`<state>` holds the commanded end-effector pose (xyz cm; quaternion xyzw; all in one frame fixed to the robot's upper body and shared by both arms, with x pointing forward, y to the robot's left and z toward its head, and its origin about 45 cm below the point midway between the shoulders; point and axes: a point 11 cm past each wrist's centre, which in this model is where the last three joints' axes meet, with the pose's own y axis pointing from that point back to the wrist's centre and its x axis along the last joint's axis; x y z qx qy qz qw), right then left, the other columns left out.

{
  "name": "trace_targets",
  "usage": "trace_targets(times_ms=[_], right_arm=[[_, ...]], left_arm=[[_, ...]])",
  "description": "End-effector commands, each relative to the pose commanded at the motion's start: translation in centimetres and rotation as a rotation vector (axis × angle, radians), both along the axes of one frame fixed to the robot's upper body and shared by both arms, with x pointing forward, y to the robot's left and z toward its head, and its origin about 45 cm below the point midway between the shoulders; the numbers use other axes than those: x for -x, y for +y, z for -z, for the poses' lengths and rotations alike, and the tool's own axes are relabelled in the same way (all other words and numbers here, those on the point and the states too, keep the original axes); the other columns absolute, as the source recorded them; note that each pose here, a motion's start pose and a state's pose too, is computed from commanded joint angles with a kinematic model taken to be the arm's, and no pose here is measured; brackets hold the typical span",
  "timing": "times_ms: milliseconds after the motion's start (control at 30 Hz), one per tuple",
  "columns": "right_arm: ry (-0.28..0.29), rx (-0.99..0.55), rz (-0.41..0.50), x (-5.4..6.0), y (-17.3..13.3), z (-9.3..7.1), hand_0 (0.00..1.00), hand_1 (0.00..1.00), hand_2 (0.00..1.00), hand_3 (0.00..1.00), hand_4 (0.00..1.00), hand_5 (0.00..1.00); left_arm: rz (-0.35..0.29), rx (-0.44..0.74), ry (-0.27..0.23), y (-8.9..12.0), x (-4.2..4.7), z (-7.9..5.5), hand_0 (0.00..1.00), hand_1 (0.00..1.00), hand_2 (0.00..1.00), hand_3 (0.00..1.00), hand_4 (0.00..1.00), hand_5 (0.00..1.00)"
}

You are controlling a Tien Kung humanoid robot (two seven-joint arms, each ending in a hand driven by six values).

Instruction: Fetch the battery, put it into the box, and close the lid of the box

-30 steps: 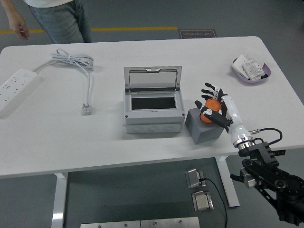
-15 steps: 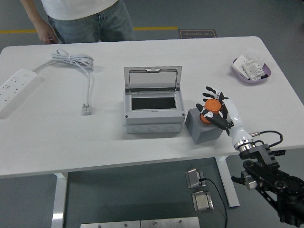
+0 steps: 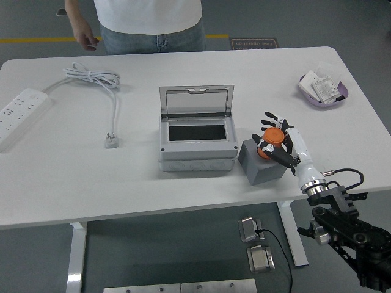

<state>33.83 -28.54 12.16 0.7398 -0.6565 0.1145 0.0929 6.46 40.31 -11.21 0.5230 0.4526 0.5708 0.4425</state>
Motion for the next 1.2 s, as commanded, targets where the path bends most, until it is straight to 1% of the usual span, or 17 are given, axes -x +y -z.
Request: trace_targets(times_ms=[33, 200, 233, 400, 433, 600, 633, 800, 833, 1000, 1033, 1200], right_arm=[[0.001, 0.002, 0.001, 0.0, 0.0, 0.0, 0.655, 0.721, 0.744, 0.825, 0.729, 0.218], [0.003, 0.008, 0.007, 0.1, 0.1, 0.0, 0.655, 0.721, 0.744, 0.825, 0.729, 0.218], [0.003, 0.009, 0.008, 0.1, 0.1, 0.0, 0.660, 0.685, 0.678, 0.721, 0.341, 0.013], [0.008, 0.012, 0.012, 0.1, 0.1, 0.0, 0.660, 0.685, 0.678, 0.721, 0.341, 0.013], [0.010, 0.013, 0.013, 0.1, 0.1, 0.1, 0.653, 0.651, 0.617, 0.633, 0.180, 0.002], [0.013, 0.013, 0.017, 0.1, 0.1, 0.0, 0.653, 0.651, 0.617, 0.633, 0.180, 0.002], [0.013, 0.014, 0.017, 0.0, 0.2, 0.0, 0.649, 0.631, 0.581, 0.581, 0.044, 0.002], [0.008, 0.012, 0.018, -0.2, 0.2, -0.5, 0.649, 0.631, 0.581, 0.581, 0.044, 0.002], [0.005, 0.011, 0.017, -0.3, 0.2, -0.6, 0.636, 0.612, 0.537, 0.513, 0.080, 0.002], [-0.012, 0.008, 0.015, -0.7, 0.3, -1.3, 0.636, 0.612, 0.537, 0.513, 0.080, 0.002], [-0.016, 0.007, 0.015, -0.8, 0.3, -1.5, 0.647, 0.608, 0.528, 0.452, 0.181, 0.002], [-0.036, 0.007, 0.019, -1.2, 0.1, -2.2, 0.647, 0.608, 0.528, 0.452, 0.181, 0.002]], left_arm=[[0.000, 0.000, 0.000, 0.0, -0.02, 0.0, 0.633, 0.662, 0.622, 0.613, 0.620, 0.206], [0.001, -0.003, -0.003, 0.1, -0.11, 0.0, 0.633, 0.662, 0.622, 0.613, 0.620, 0.206], [0.001, -0.003, -0.003, 0.1, -0.12, -0.1, 0.631, 0.664, 0.621, 0.613, 0.619, 0.206], [0.001, -0.004, -0.004, 0.2, -0.15, -0.1, 0.631, 0.664, 0.621, 0.613, 0.619, 0.206], [0.002, -0.004, -0.005, 0.2, -0.15, -0.1, 0.630, 0.663, 0.621, 0.612, 0.617, 0.204], [0.001, -0.004, -0.005, 0.2, -0.12, -0.1, 0.630, 0.663, 0.621, 0.612, 0.617, 0.204], [0.001, -0.004, -0.005, 0.2, -0.12, -0.1, 0.631, 0.663, 0.621, 0.612, 0.617, 0.203], [0.001, -0.005, -0.006, 0.2, -0.14, -0.1, 0.631, 0.663, 0.621, 0.612, 0.617, 0.203], [0.000, -0.005, -0.006, 0.2, -0.15, -0.1, 0.631, 0.663, 0.620, 0.612, 0.617, 0.203], [0.000, -0.005, -0.006, 0.2, -0.14, -0.1, 0.631, 0.663, 0.620, 0.612, 0.617, 0.203], [0.000, -0.005, -0.005, 0.2, -0.13, -0.1, 0.632, 0.662, 0.620, 0.612, 0.617, 0.199], [-0.001, -0.004, -0.005, 0.2, -0.07, -0.1, 0.632, 0.662, 0.620, 0.612, 0.617, 0.199]])
